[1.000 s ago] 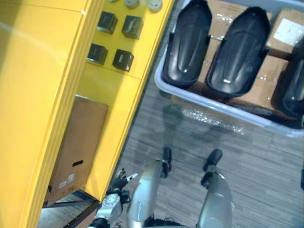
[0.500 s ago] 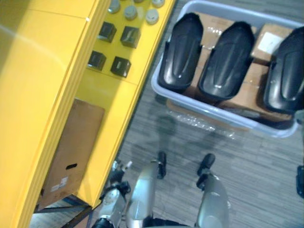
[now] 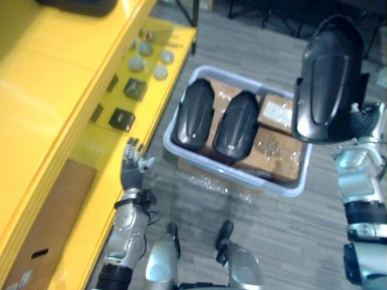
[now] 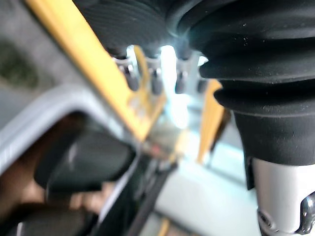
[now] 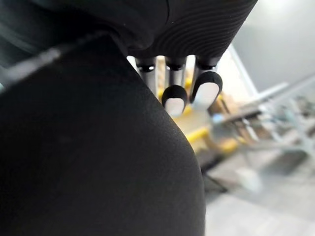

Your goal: Walk over and take plastic housings, then place them on the shelf

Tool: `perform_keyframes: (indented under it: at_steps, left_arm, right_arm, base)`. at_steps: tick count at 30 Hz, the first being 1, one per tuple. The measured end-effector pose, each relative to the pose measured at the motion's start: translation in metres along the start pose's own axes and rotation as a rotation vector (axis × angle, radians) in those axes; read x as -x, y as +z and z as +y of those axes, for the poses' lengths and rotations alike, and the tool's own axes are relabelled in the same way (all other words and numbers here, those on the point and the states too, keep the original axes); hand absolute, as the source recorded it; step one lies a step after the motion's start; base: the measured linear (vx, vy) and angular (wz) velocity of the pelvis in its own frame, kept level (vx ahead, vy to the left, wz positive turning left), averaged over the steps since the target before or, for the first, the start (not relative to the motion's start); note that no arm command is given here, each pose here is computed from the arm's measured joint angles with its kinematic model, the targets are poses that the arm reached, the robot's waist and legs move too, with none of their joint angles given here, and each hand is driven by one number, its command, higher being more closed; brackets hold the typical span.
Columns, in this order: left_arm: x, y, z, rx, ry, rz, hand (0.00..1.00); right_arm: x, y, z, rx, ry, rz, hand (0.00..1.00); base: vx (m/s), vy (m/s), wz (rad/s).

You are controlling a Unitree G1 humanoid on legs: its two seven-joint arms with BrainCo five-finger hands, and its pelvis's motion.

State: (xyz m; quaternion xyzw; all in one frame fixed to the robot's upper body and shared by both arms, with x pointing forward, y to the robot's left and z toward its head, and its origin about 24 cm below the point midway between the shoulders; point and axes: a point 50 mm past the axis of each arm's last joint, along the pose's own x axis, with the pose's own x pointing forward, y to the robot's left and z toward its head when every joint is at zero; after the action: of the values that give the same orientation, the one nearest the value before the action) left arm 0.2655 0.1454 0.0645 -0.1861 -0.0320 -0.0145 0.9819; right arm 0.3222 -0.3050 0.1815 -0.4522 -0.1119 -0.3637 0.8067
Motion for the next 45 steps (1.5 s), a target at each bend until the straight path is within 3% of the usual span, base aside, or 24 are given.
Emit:
perform_keyframes:
  at_steps: [7,23,30,38,45]
  left_arm:
    - [-0.041,-0.002,-0.025,-0.017,-0.110,0.099,0.00]
    - [-0.051,-0.009,-0.035,0.036,-0.081,0.112,0.00]
    - [-0.048,-0.005,-0.068,0.175,-0.258,0.094,0.00]
    - [-0.042,0.011,-0.098,0.425,-0.434,0.042,0.00]
    - [-0.039,0.018,-0.104,0.483,-0.498,0.020,0.00]
  right_arm:
    - [0.026,0.061,0.023,-0.098,0.055,-0.352,1.00]
    - [0.068,0.108,0.051,-0.215,0.155,-0.645,1.00]
    - [0.077,0.110,0.064,-0.220,0.220,-0.639,1.00]
    - [0.093,0.100,0.083,-0.174,0.317,-0.622,1.00]
    - [0.100,0.102,0.089,-0.185,0.344,-0.618,1.00]
  base:
    - [0.05,0.006,-0.17]
    - [-0.05,0.001,-0.03]
    - [-0.06,-0.003,0.03]
    - [-0.02,0.011,0.07]
    - [-0.02,0.022,0.01]
